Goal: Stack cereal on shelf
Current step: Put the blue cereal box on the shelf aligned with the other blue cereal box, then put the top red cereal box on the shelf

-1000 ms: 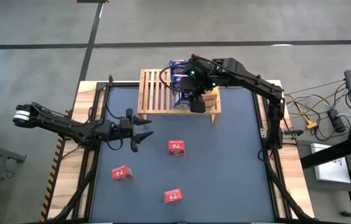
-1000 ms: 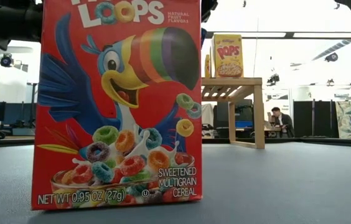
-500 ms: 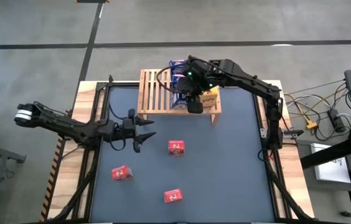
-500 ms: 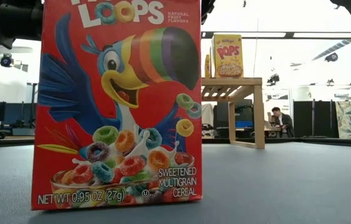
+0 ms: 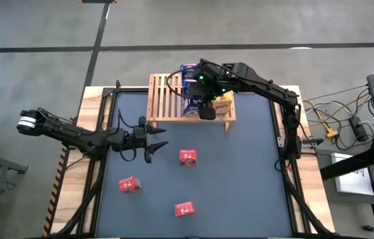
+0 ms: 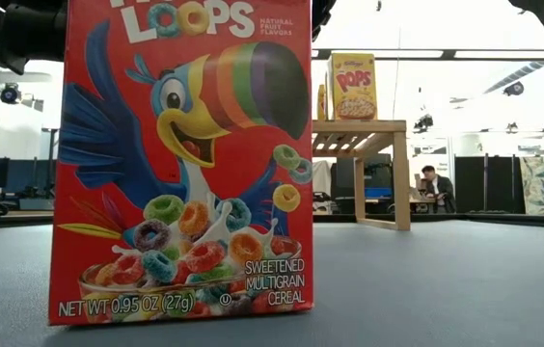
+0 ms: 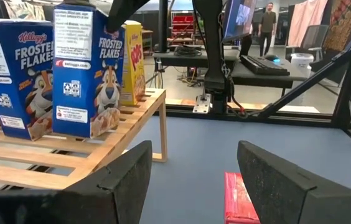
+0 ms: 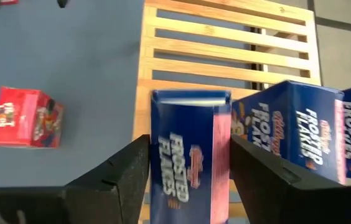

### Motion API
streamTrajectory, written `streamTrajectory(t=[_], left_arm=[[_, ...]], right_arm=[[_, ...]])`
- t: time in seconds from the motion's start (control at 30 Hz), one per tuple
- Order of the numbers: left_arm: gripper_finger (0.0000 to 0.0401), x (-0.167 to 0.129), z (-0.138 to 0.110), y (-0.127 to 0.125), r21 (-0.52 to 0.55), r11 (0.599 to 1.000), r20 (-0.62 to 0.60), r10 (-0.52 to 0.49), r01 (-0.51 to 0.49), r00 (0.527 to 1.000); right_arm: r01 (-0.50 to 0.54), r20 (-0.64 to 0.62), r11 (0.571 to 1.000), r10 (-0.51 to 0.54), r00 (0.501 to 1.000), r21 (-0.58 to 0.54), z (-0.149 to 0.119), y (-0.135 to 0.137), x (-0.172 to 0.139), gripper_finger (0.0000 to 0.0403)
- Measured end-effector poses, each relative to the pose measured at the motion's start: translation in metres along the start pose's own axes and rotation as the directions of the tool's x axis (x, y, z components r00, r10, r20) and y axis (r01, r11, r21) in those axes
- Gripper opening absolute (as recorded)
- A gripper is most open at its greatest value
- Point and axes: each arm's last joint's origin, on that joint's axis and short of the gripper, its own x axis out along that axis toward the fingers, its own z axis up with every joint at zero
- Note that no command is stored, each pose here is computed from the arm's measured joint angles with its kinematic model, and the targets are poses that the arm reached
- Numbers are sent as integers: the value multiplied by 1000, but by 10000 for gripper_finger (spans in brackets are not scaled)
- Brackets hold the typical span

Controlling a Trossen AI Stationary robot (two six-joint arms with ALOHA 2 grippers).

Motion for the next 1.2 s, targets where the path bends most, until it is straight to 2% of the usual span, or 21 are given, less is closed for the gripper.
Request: streamTrajectory(t=[0.43,0.67,0.8,1.0,1.1,1.2], left_arm=[[221,0,0,0,0,1000,1,0,0,1000],[221,0,0,0,0,1000,0,0,0,1000],[221,0,0,-1,0,1000,-2,-31,31,1000],[221,6,-2,-6,8,996,-34,-92,93,995],[221,13,-6,-11,29,994,-101,-99,102,990],[221,23,-12,-17,42,993,-153,-107,114,982]], right_arm=[[69,-1,998,-69,998,-2,1,-3,-7,210],[200,40,979,-201,979,29,-1,-1,-46,210],[211,72,974,-217,973,84,-7,7,-74,210],[148,105,979,-164,981,142,-16,40,-113,210],[103,137,988,-119,983,119,-15,74,-125,210],[131,190,991,-136,972,37,-12,122,-129,210]])
